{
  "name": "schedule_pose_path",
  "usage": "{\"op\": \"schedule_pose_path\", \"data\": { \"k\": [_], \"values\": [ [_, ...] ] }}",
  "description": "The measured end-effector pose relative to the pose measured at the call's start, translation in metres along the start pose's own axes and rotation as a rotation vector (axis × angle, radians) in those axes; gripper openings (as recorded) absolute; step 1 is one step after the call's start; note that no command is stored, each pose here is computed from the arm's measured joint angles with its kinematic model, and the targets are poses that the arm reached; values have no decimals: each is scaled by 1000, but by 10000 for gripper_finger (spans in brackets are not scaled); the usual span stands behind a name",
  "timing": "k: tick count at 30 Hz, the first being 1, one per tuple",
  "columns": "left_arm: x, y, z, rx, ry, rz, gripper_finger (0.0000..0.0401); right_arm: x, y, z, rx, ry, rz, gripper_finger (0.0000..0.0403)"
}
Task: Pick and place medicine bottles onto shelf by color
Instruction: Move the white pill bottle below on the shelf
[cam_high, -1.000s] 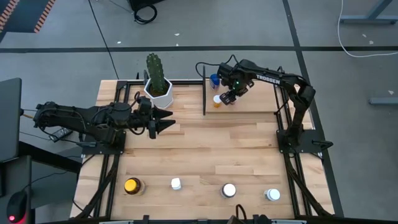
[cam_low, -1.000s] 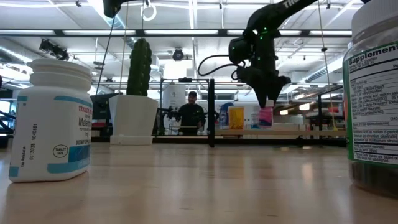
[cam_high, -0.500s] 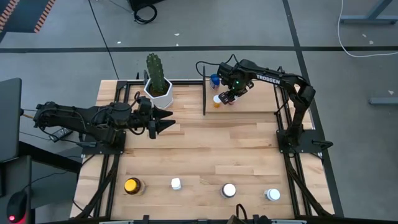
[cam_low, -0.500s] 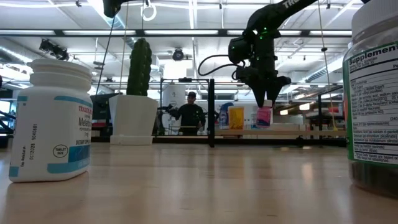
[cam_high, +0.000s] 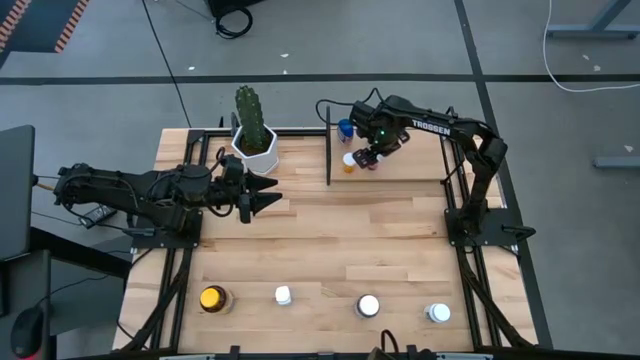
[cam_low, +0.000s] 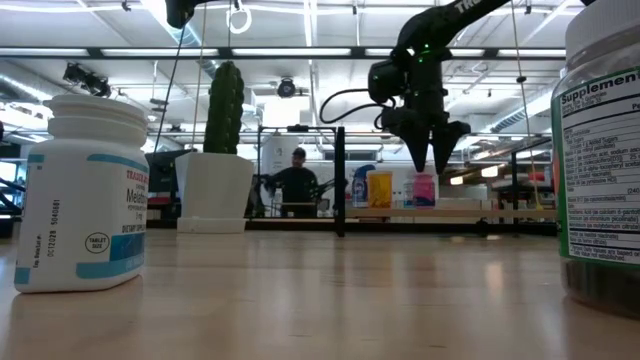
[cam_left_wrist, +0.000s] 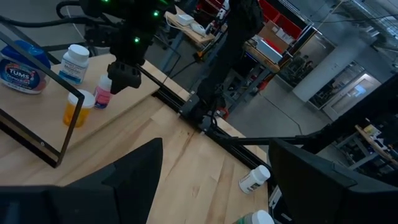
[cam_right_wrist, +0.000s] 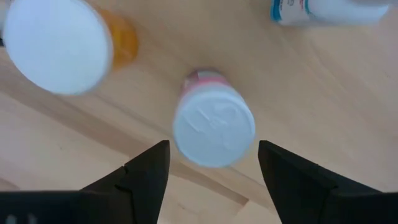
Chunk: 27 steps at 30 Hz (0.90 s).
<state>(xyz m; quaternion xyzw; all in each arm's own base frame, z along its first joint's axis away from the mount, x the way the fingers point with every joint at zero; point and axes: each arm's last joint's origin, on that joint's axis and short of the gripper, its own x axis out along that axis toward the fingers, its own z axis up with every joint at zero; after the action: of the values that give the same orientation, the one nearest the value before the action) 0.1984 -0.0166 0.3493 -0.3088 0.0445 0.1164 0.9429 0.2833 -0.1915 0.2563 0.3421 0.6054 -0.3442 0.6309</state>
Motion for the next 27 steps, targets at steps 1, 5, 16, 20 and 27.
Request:
{"op": "schedule_pose_path", "data": {
  "k": [1,5,16,20,27],
  "values": [
    [0,0,0,1,2,-2,297,0,0,-1,0,11,-5,252],
    [-1,-2,-2,4,10,-8,297,-2,-3,-7,-24,59,-25,253],
    [0,7,-6,30,63,62,297,-46,17,-48,-58,1,76,253],
    [0,9,-6,43,71,75,297,-63,41,-78,-89,2,171,253],
    [0,8,-8,70,112,31,297,-71,99,-142,-146,39,224,249]
  ]
}}
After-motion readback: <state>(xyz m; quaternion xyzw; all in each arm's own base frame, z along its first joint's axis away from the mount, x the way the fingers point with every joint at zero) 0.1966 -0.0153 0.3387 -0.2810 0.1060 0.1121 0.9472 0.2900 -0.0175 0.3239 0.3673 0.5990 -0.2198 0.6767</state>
